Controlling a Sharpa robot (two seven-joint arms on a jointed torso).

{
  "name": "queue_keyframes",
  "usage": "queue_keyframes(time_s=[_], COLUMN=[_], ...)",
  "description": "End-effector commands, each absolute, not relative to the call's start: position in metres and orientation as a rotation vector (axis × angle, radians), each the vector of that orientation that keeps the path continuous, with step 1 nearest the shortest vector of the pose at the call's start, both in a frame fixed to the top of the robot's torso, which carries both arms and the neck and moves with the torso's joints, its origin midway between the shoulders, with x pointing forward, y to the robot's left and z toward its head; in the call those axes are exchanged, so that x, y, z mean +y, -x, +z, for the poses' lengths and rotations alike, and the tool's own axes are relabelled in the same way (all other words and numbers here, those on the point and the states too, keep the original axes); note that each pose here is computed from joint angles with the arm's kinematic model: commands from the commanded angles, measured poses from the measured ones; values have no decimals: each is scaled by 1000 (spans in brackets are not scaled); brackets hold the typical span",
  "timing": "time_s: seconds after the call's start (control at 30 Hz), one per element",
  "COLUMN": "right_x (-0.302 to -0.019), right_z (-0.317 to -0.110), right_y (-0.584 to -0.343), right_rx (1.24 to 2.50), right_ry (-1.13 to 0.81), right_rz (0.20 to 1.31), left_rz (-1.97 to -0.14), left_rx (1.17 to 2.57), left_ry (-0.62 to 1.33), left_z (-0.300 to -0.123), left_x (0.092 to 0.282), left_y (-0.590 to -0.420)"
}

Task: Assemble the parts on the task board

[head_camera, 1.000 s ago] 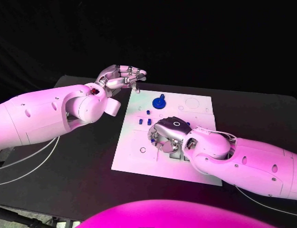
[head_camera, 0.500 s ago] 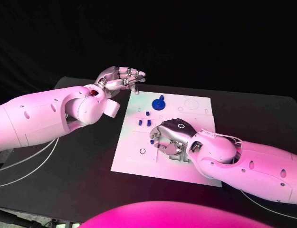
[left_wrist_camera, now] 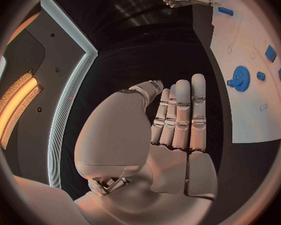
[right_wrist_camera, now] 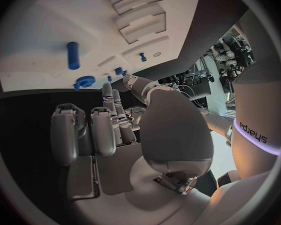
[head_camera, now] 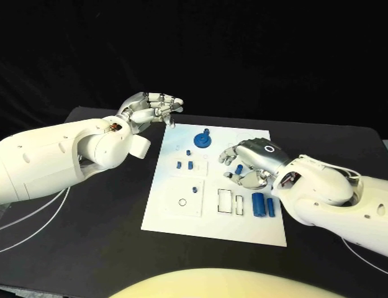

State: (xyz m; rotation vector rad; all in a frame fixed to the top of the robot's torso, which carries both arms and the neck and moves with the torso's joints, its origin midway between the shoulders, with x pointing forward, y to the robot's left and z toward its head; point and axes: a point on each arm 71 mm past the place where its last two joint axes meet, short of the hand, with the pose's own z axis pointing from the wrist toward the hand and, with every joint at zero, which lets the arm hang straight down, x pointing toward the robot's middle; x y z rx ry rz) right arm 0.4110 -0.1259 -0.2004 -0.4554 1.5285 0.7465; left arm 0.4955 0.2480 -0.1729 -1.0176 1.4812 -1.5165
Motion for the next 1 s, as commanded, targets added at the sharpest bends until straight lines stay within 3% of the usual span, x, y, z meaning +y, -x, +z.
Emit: queue_keyframes(time_s=[0.03, 0.3, 1.0], right_x=[-141, -166, -145], right_z=[-197, -199, -222], right_y=[-421, -438, -442], right_rx=[1571, 1633, 1713], right_ry=[419, 448, 511], right_rz=[705, 621, 626], left_rz=[-1543, -1546, -1545], left_rx=[1487, 1489, 1490], left_ry=[1012, 1011, 1012], left_z=[-172, -172, -172], left_x=[246, 245, 245], left_y=[-495, -495, -495])
